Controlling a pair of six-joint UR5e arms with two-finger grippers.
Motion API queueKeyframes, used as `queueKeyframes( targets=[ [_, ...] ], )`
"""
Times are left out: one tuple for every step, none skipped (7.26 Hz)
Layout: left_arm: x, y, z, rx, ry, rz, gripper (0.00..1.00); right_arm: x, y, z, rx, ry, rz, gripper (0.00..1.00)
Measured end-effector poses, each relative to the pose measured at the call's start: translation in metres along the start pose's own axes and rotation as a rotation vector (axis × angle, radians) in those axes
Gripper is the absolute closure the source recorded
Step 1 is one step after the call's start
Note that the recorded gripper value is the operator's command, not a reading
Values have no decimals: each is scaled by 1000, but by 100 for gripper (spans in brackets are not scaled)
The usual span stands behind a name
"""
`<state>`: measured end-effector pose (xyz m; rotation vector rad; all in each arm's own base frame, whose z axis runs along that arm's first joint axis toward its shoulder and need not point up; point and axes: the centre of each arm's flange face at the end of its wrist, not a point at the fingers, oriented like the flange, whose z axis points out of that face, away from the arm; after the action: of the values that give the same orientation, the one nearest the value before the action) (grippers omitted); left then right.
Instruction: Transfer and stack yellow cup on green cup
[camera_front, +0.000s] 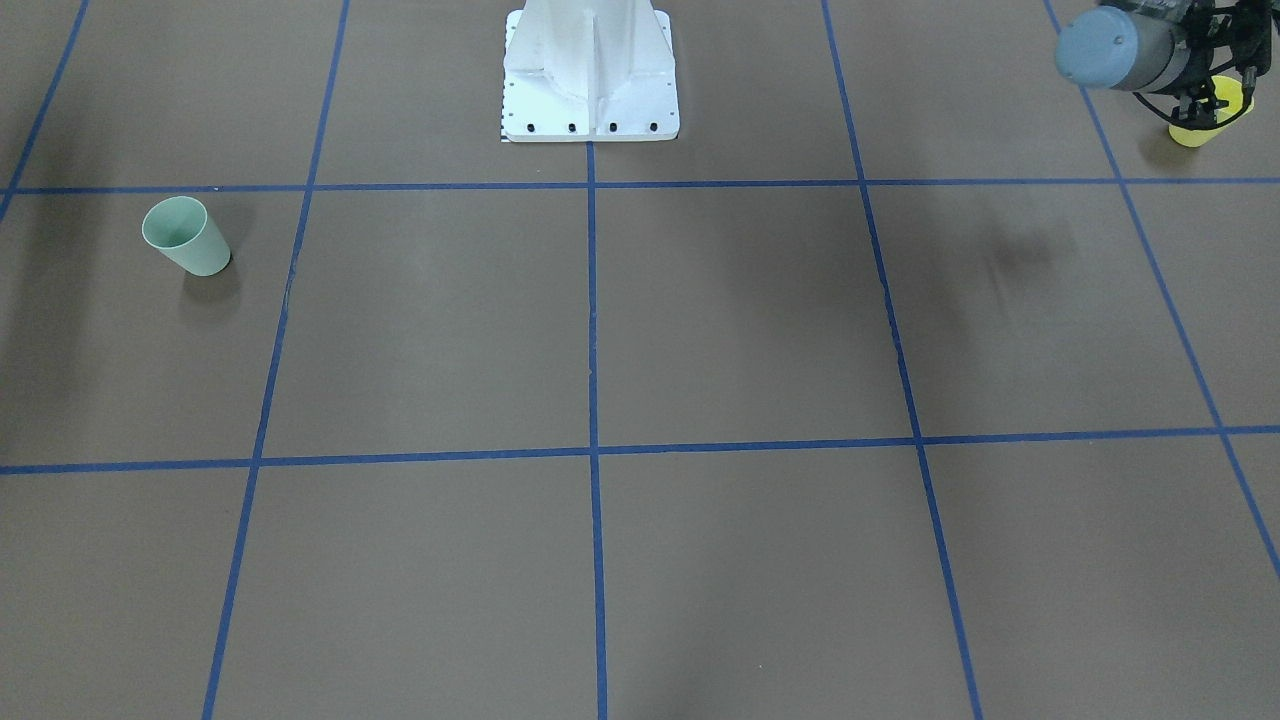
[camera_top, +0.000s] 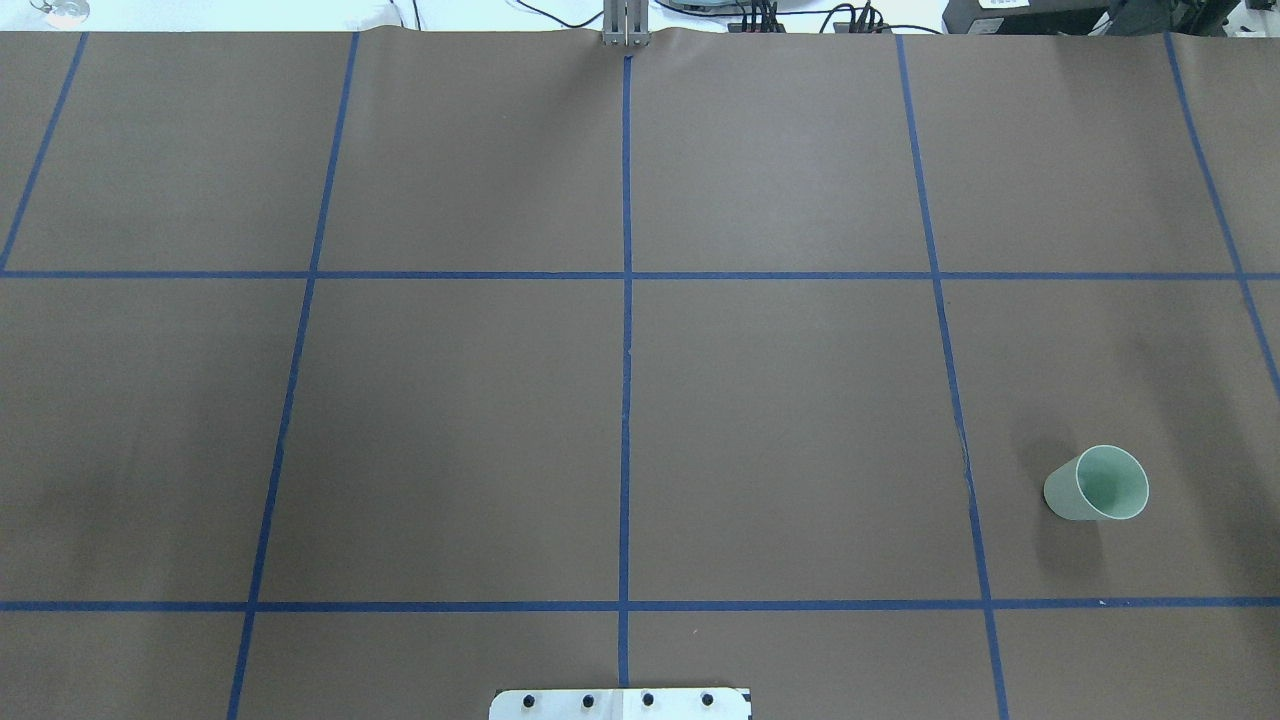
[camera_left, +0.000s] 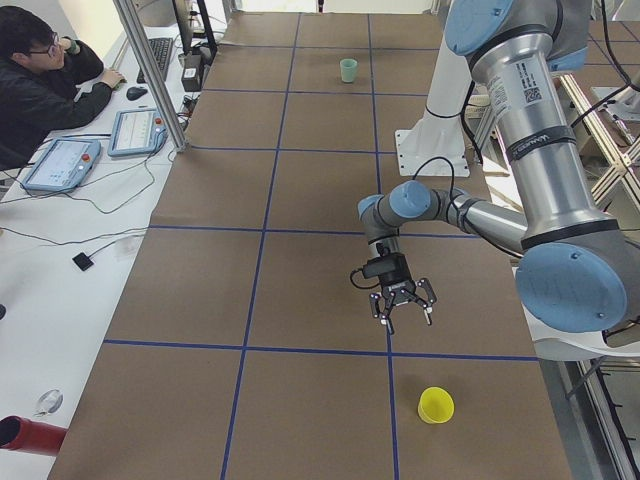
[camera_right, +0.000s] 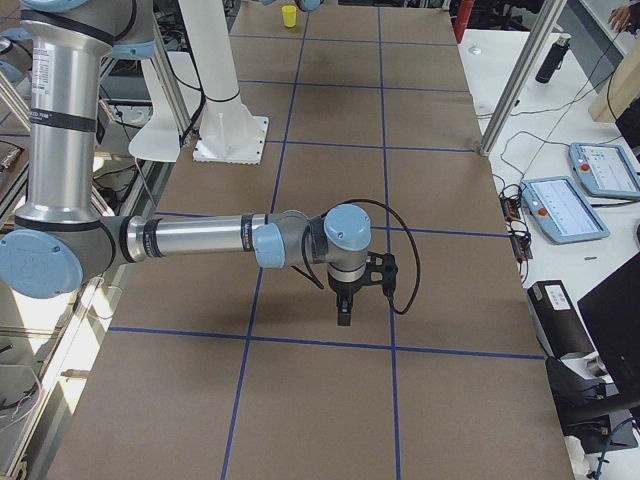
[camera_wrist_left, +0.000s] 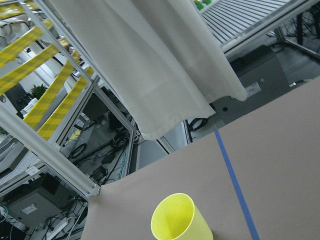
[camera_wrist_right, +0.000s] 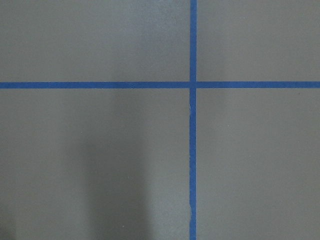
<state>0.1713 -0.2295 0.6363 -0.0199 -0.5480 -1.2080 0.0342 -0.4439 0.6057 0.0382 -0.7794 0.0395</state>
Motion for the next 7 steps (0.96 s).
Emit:
queueKeyframes(
  targets=[
    [9, 27, 26, 21, -14, -59, 0, 0, 0, 0, -1, -1, 2, 0],
    [19, 54, 48, 32, -25, -107, 0, -1, 0, 0, -2, -1, 4, 0],
    [26, 79, 65, 48, -48, -147, 0, -1, 0, 0, -2, -2, 5, 0],
    [30, 95, 79, 67, -72, -184, 0, -1, 0, 0, -2, -2, 5, 0],
    [32, 104, 91, 87, -93, -212, 0, -1, -1, 0, -2, -2, 4, 0],
    [34, 107, 106, 111, -113, -228, 0, -1, -1, 0, -1, -2, 3, 0],
    [35, 106, 119, 133, -129, -236, 0, -2, -1, 0, -1, -2, 3, 0]
  ],
)
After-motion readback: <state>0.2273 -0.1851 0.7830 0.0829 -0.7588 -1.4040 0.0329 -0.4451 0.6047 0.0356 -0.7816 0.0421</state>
